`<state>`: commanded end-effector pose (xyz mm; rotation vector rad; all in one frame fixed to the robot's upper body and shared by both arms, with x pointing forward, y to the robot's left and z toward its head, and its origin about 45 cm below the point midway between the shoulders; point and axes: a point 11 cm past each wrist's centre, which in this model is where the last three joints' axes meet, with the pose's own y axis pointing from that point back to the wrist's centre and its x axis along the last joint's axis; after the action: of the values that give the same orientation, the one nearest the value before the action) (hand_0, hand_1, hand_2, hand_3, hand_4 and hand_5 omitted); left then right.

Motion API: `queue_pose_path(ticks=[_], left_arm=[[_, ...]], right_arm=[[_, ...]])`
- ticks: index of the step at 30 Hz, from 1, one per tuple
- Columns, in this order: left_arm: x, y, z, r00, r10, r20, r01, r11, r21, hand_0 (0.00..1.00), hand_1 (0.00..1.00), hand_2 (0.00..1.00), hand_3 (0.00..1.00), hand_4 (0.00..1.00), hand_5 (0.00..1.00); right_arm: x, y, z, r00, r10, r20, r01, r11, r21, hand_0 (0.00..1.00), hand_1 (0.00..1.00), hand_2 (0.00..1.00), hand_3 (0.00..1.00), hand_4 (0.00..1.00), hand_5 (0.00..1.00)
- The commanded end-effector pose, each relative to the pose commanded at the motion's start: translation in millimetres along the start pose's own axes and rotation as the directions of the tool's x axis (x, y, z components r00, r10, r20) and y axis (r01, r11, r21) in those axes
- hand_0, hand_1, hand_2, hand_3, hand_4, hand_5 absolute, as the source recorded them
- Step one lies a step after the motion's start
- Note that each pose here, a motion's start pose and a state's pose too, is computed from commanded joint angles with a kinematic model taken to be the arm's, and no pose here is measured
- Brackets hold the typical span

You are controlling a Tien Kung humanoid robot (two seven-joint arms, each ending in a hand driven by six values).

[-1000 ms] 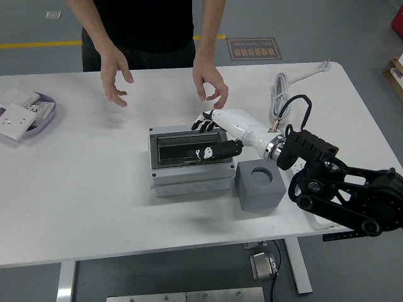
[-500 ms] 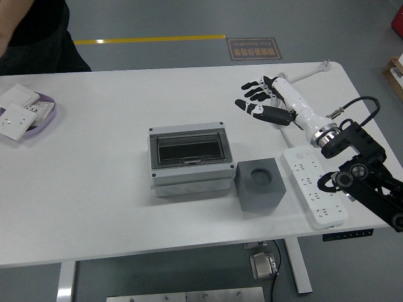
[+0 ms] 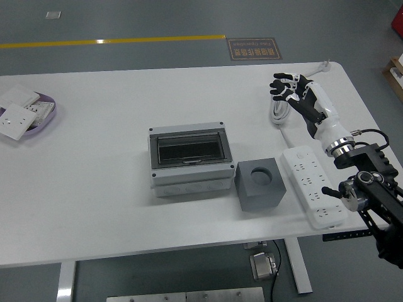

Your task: Pick up the cylinder from the cube,place it in the box,flap close box

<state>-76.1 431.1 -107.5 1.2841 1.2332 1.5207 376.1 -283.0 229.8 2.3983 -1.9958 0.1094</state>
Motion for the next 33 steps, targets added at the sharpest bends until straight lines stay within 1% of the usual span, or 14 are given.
queue_pose_path(ticks=[4, 5, 6, 10, 11, 16, 17, 22, 23, 28, 29, 33], left_arm=[[0.1, 0.0, -1.0, 1.000, 0.000, -0.001, 0.000, 1.000, 0.001, 0.629, 0.647, 0.625, 0.668, 0.722, 0.253], [0.2, 0.1, -1.5, 1.000, 0.000, 0.000, 0.000, 1.000, 0.003, 0.629, 0.647, 0.625, 0.668, 0.722, 0.253], [0.3, 0.1, -2.0, 1.000, 0.001, 0.000, -0.001, 1.000, 0.004, 0.629, 0.647, 0.625, 0.668, 0.722, 0.253], [1.0, 0.2, -3.7, 1.000, 0.002, 0.002, -0.002, 1.000, 0.008, 0.629, 0.647, 0.625, 0.668, 0.722, 0.253], [1.1, 0.2, -3.7, 1.000, 0.002, 0.002, -0.002, 1.000, 0.008, 0.629, 0.647, 0.625, 0.668, 0.722, 0.253], [2.0, 0.1, -2.1, 1.000, 0.002, -0.001, -0.002, 1.000, 0.003, 0.629, 0.647, 0.625, 0.668, 0.722, 0.253], [2.0, 0.1, -1.9, 1.000, 0.002, -0.001, -0.002, 1.000, 0.003, 0.629, 0.647, 0.625, 0.668, 0.722, 0.253], [2.4, 0.2, -3.8, 1.000, 0.001, -0.001, -0.001, 1.000, 0.007, 0.629, 0.647, 0.625, 0.668, 0.722, 0.253], [2.7, 0.2, -3.9, 1.000, 0.002, -0.002, -0.002, 1.000, 0.007, 0.629, 0.647, 0.625, 0.668, 0.722, 0.253], [4.7, 0.4, -3.7, 1.000, 0.006, -0.003, -0.006, 1.000, 0.005, 0.629, 0.647, 0.625, 0.668, 0.722, 0.253], [5.0, 0.5, -3.5, 1.000, 0.007, -0.003, -0.007, 1.000, 0.004, 0.629, 0.647, 0.625, 0.668, 0.722, 0.253], [5.4, 0.5, -2.4, 1.000, 0.008, -0.003, -0.008, 1.000, 0.002, 0.629, 0.647, 0.625, 0.668, 0.722, 0.253]], right_arm=[[-2.5, -1.9, 3.3, 0.998, 0.000, 0.059, 0.001, 1.000, -0.013, 0.644, 0.500, 0.507, 0.633, 0.882, 0.258], [-3.8, -3.1, 3.6, 0.998, -0.002, 0.062, 0.002, 1.000, -0.014, 0.627, 0.482, 0.470, 0.565, 0.877, 0.240], [-5.1, -4.6, 3.6, 0.998, -0.003, 0.063, 0.004, 1.000, -0.015, 0.627, 0.482, 0.470, 0.565, 0.877, 0.240], [-12.6, -19.6, -2.5, 0.999, -0.009, 0.030, 0.009, 1.000, 0.003, 0.627, 0.482, 0.470, 0.565, 0.877, 0.240], [-14.2, -23.3, -4.0, 1.000, -0.009, 0.022, 0.009, 1.000, 0.007, 0.627, 0.501, 0.465, 0.530, 0.855, 0.219], [-17.9, -42.3, -7.0, 1.000, 0.002, -0.008, -0.002, 1.000, 0.011, 0.627, 0.501, 0.465, 0.530, 0.855, 0.219], [-17.8, -45.2, -6.7, 1.000, 0.005, -0.010, -0.005, 1.000, 0.009, 0.615, 0.498, 0.456, 0.502, 0.842, 0.214], [-18.8, -60.1, -2.7, 1.000, 0.013, -0.019, -0.013, 1.000, -0.010, 0.615, 0.498, 0.456, 0.502, 0.842, 0.214], [-18.8, -62.5, -2.2, 1.000, 0.015, -0.020, -0.016, 1.000, -0.012, 0.604, 0.433, 0.428, 0.481, 0.818, 0.194], [-22.2, -75.0, -3.1, 0.999, 0.033, -0.021, -0.033, 0.999, -0.006, 0.604, 0.433, 0.428, 0.481, 0.818, 0.194], [-23.4, -76.8, -3.0, 0.999, 0.034, -0.022, -0.035, 0.999, -0.005, 0.601, 0.469, 0.445, 0.480, 0.809, 0.190], [-27.5, -85.9, -3.5, 0.999, 0.043, -0.027, -0.043, 0.999, -0.003, 0.601, 0.469, 0.445, 0.480, 0.809, 0.190]])
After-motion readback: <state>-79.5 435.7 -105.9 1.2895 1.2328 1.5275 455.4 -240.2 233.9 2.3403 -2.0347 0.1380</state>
